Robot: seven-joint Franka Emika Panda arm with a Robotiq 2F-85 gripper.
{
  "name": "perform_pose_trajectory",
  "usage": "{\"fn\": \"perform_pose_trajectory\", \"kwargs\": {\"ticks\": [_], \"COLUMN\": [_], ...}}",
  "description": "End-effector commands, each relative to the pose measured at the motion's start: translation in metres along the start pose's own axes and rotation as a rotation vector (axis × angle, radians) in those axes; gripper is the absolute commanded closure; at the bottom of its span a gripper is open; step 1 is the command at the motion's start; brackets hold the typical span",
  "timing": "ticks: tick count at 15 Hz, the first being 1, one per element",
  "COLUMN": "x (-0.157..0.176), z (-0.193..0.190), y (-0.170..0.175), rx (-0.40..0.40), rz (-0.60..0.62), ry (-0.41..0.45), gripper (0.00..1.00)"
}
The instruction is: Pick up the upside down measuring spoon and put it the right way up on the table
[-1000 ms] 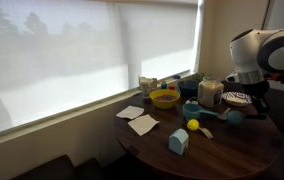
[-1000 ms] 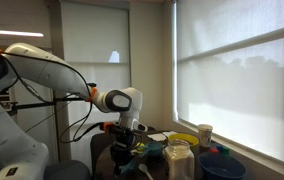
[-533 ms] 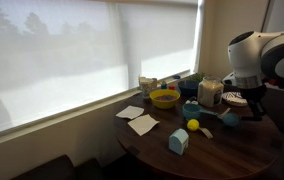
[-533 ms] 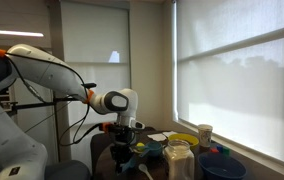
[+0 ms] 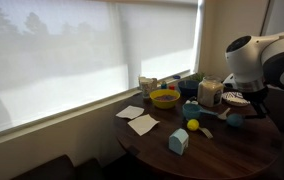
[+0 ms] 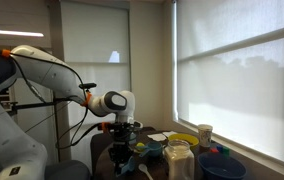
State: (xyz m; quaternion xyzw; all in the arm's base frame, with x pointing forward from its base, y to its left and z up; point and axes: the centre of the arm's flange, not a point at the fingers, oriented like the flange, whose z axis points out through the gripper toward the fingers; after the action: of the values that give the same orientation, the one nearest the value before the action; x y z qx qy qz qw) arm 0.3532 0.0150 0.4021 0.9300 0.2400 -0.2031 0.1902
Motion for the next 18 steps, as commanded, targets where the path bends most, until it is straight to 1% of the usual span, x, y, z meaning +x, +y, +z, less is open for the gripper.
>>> {"fn": "perform_pose_trajectory", "kwargs": {"ticks": [1,3,6,8,12,13,14,15,18], "x": [0.012,0.022,0.036,0.039,0.044,0.046,0.038,0.038,0.038], "z": [-0.005,-0.007,-0.006,-0.006,0.000,0.003,-0.009,-0.007,-0.008], "y": [-0.021,-0.037,-0.056,-0.066,-0.076,-0.078,-0.071,-0.072,-0.070], "rx": [-0.151,-0.233,-0.311,-0.360,-0.497,-0.506,-0.454,-0.459,-0.454], "rz": [-0.010,-0.021,-0.039,-0.059,-0.097,-0.101,-0.094,-0.095,-0.090], "ry": [-0.069,-0.069,-0.055,-0.043,-0.079,-0.075,-0.066,-0.068,-0.066], "gripper": [0.98,0.98,0.98,0.98,0.98,0.98,0.98,0.92,0.92]}}
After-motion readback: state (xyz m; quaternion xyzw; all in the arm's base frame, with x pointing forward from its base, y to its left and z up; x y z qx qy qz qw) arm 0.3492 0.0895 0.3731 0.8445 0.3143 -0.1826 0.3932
